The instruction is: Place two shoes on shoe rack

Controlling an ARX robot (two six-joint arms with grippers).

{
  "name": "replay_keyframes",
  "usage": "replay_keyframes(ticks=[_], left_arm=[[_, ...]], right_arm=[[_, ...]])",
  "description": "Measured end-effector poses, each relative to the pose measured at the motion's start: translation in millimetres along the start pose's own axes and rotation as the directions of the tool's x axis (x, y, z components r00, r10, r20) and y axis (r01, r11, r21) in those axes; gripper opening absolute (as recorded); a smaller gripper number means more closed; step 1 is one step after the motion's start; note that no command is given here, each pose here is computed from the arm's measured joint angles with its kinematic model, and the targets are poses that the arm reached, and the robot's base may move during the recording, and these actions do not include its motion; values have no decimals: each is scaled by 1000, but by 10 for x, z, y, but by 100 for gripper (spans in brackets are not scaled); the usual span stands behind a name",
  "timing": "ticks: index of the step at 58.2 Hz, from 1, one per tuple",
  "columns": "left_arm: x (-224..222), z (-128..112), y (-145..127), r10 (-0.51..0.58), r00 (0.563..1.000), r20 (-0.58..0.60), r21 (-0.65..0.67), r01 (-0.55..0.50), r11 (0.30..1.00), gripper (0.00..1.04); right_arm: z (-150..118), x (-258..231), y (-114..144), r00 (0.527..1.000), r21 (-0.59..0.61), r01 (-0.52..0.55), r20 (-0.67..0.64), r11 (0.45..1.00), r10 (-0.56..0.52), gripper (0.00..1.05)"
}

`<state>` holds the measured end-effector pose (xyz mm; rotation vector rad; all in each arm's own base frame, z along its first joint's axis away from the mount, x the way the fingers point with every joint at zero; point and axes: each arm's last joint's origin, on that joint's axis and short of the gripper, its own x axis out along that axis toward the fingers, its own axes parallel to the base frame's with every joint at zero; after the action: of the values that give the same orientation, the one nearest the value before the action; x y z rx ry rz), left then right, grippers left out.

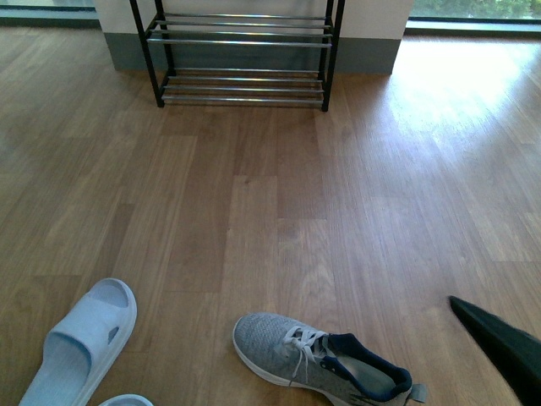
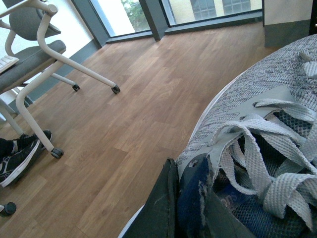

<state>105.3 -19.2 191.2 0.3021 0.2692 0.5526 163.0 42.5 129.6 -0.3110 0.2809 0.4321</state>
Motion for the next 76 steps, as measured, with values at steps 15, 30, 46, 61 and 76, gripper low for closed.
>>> replay_keyframes(ticks=[15,30,46,61,76], left_arm=[[0,0,0,0,1000,0,0,0,1000,2],[0,0,0,0,1000,0,0,0,1000,2],[0,0,0,0,1000,0,0,0,1000,2],[0,0,0,0,1000,0,0,0,1000,2],[0,0,0,0,1000,0,0,0,1000,2]], right_arm=[[-543,848,-171,952,8,-65,-299,998,65,95],[-1057,1328,-211,886,-23,-109,-456,994,87,95],[-1501,1663,-230,845,-142,-153,-533,978,55,95],[-1607,1931,-269,831,-159,-172,-553,972,57,95],[-1849,1997,-236,788,-163,-201,-613,966,60,95]])
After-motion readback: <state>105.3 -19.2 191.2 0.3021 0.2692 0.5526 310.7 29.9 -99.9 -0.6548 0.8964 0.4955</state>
